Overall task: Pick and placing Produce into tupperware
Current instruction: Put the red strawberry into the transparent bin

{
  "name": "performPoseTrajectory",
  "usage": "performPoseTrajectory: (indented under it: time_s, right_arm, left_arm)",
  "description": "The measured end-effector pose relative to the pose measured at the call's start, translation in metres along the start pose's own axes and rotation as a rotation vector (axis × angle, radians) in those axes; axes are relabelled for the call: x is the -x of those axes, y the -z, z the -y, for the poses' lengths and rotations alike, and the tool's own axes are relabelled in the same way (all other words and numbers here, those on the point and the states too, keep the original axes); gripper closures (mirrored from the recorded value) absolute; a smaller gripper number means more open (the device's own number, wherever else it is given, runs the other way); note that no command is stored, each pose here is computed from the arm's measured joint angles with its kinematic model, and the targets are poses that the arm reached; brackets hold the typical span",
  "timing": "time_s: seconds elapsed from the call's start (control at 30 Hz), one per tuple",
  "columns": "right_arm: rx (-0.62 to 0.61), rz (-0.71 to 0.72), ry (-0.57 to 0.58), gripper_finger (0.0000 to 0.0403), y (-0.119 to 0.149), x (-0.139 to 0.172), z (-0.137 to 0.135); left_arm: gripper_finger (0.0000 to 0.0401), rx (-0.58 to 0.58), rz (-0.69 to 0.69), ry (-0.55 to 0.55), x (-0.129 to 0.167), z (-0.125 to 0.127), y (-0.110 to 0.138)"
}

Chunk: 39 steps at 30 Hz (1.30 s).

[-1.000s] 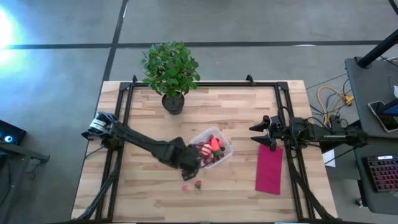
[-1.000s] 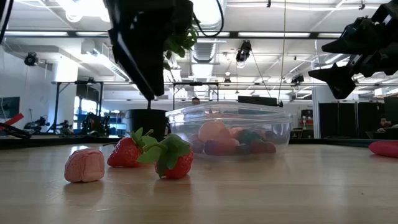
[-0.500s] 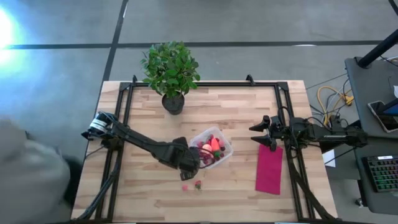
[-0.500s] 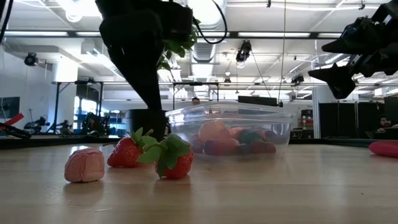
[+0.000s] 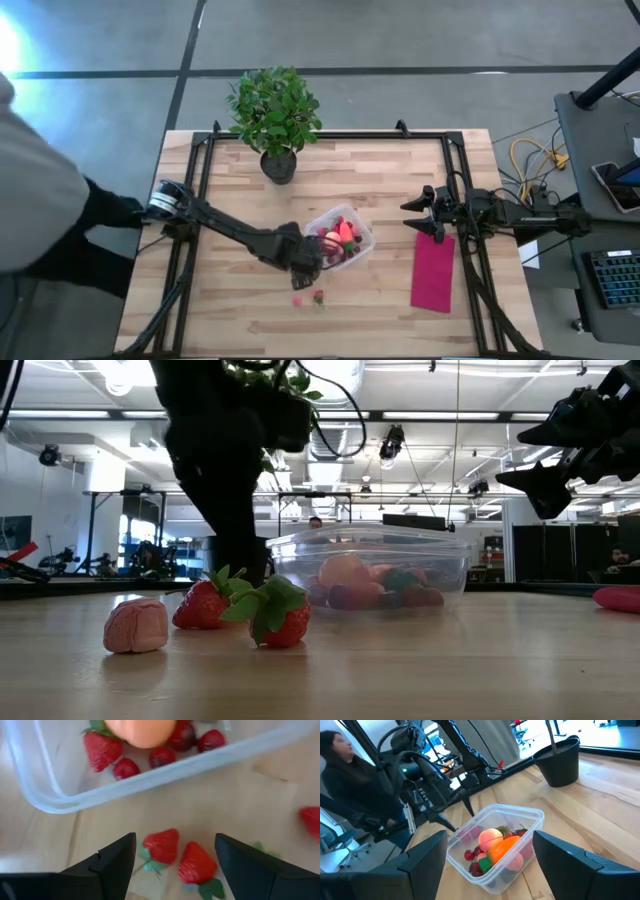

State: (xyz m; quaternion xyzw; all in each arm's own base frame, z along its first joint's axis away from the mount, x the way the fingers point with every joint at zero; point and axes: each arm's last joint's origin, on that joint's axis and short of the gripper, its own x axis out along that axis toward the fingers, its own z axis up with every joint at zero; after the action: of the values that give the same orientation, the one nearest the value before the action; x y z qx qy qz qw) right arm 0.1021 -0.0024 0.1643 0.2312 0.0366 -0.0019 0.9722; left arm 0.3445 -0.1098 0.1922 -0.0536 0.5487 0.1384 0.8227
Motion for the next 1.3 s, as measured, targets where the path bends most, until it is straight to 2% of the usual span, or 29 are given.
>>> performPoseTrajectory:
  time_s: [0.1,0.27,0.5,0.93,1.3]
  right_arm:
    - [0.0,0.0,0.0,0.0117,0.0,0.0,0.0]
    - [0.0,0.001,0.0,0.0117,0.0,0.0,0.0]
    - [0.0,0.0,0.0,0.0117,0.0,0.0,0.0]
    - [0.0,0.0,0.0,0.0117,0.0,0.0,0.0]
    - [0.0,0.0,0.0,0.0117,0.0,0.0,0.0]
  left_arm:
    - [0.0145,0.037,-0.003,-0.021,-0.01,-0.002,-0.001]
    - [0.0145,0.03,-0.036,-0.045,-0.024,-0.001,0.001]
    - [0.015,0.017,-0.08,-0.068,-0.028,-0.002,0.006]
    - [0.0237,0.013,-0.092,-0.076,-0.028,-0.003,0.007]
    - [0.0265,0.025,-0.096,-0.022,-0.032,-0.002,0.009]
